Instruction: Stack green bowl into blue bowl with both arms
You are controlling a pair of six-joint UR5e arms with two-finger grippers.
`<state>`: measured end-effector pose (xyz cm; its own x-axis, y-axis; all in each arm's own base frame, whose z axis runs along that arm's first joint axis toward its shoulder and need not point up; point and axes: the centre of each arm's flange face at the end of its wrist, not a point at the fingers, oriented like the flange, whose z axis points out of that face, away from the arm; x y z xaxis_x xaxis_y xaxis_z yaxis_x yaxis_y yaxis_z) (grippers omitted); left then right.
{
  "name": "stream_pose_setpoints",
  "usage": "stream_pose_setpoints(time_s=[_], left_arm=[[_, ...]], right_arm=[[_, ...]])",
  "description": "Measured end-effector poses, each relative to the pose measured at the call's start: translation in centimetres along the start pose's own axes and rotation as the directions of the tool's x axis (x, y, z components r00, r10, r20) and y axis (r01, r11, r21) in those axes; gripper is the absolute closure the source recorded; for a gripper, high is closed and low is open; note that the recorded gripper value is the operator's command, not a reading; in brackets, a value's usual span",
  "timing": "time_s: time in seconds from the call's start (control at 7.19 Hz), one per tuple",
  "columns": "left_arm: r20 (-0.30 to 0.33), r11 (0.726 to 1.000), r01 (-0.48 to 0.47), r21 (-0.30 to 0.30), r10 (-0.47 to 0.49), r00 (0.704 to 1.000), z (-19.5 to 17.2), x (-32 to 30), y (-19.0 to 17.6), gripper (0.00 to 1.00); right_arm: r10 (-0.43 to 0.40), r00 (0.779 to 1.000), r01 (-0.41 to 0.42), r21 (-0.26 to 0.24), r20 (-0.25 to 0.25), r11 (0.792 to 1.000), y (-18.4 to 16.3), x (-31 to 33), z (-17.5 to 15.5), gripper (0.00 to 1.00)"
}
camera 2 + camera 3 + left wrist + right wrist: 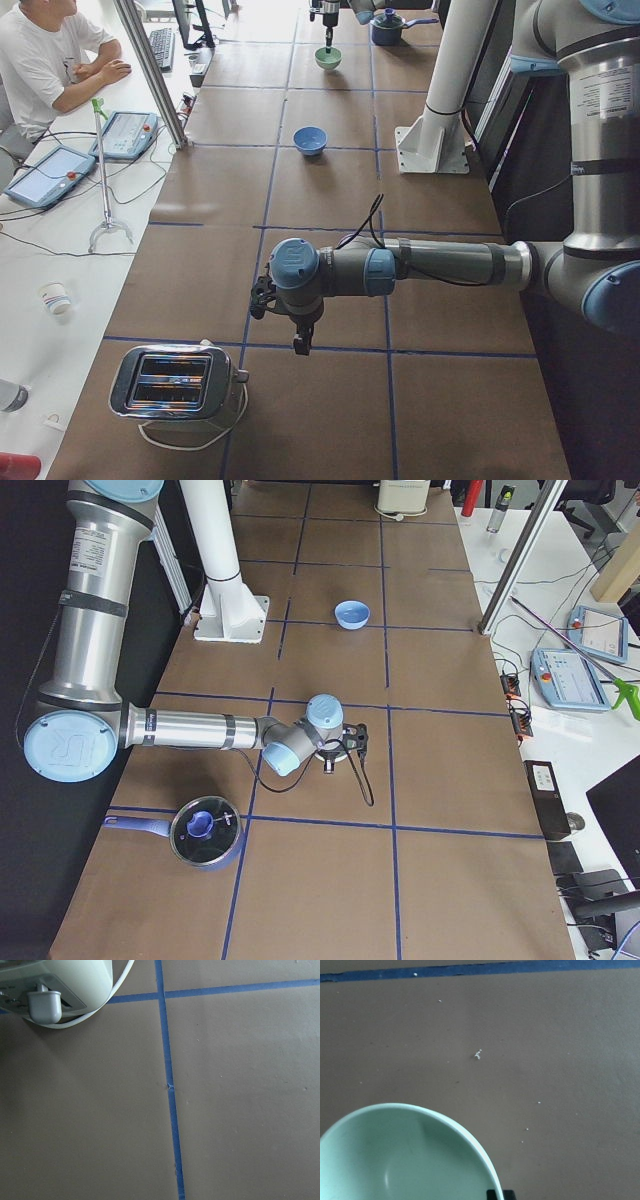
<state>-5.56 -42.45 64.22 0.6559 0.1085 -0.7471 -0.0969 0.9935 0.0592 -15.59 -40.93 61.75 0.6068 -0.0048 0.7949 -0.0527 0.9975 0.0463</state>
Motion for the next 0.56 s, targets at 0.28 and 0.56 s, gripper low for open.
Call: stream_pose_setpoints(time_s=[0.28,0.56], left_arm=[[0.000,1.000,0.000,0.001,0.000,1.000,0.0,0.1,0.0,0.00],[0.000,1.000,0.002,-0.001,-0.002,1.000,0.0,0.0,0.0,0.00]], right_arm=[[0.116,0.992,-0.116,-0.002,0.041,0.993,-3.3,-9.2,-3.3,0.99],[0.261,0.961,-0.257,-0.056,0.086,0.965,-6.1,-24.1,-3.8,0.99]])
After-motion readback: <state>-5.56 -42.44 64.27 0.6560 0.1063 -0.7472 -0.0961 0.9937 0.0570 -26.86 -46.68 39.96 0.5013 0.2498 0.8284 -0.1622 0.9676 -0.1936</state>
